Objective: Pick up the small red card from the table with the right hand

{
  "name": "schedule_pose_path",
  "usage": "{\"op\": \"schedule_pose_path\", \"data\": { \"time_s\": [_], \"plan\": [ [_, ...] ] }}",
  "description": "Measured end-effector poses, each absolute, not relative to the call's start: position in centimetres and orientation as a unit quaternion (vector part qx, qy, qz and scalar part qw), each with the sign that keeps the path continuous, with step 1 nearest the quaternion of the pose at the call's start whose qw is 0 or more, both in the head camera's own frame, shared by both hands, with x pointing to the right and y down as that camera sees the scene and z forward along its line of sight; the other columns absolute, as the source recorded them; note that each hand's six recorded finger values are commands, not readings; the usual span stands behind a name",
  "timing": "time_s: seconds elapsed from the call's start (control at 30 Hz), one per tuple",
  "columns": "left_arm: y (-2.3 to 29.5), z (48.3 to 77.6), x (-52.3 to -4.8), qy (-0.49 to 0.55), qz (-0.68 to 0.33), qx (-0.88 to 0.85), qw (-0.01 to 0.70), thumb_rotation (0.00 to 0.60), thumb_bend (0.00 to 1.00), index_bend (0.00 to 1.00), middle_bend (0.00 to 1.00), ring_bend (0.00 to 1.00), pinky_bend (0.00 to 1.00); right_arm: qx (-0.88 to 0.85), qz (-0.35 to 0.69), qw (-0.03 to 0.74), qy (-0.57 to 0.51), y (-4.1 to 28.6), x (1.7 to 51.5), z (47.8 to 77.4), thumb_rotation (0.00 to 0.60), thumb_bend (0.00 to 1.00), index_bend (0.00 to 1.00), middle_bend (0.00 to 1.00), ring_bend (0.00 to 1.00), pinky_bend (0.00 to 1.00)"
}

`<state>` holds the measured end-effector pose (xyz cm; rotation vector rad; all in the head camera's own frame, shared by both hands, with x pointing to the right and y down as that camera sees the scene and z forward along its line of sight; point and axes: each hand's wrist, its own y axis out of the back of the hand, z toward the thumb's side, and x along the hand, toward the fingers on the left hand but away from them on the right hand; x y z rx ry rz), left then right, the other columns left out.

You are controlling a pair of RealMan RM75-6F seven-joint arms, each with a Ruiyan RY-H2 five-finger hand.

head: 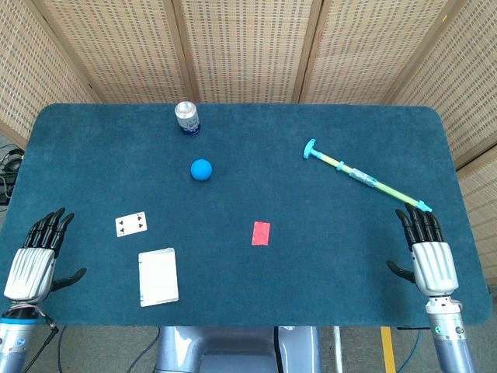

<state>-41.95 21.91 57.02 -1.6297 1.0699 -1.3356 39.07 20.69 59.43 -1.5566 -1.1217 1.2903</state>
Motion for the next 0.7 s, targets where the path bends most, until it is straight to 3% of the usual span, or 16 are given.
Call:
{"op": "schedule_pose_path", "data": {
  "time_s": [0.7],
  "plan": [
    [21.81, 57.10, -42.11, 0.420, -0.525, -0.637, 0.377, 0.600, 0.15, 0.00, 0.00, 0.00, 0.08, -0.624, 0.509, 0.396, -0.441, 20.81, 38.79, 59.67, 0.600, 0.21, 0.03, 0.00, 0.00, 0.00]
  ]
}}
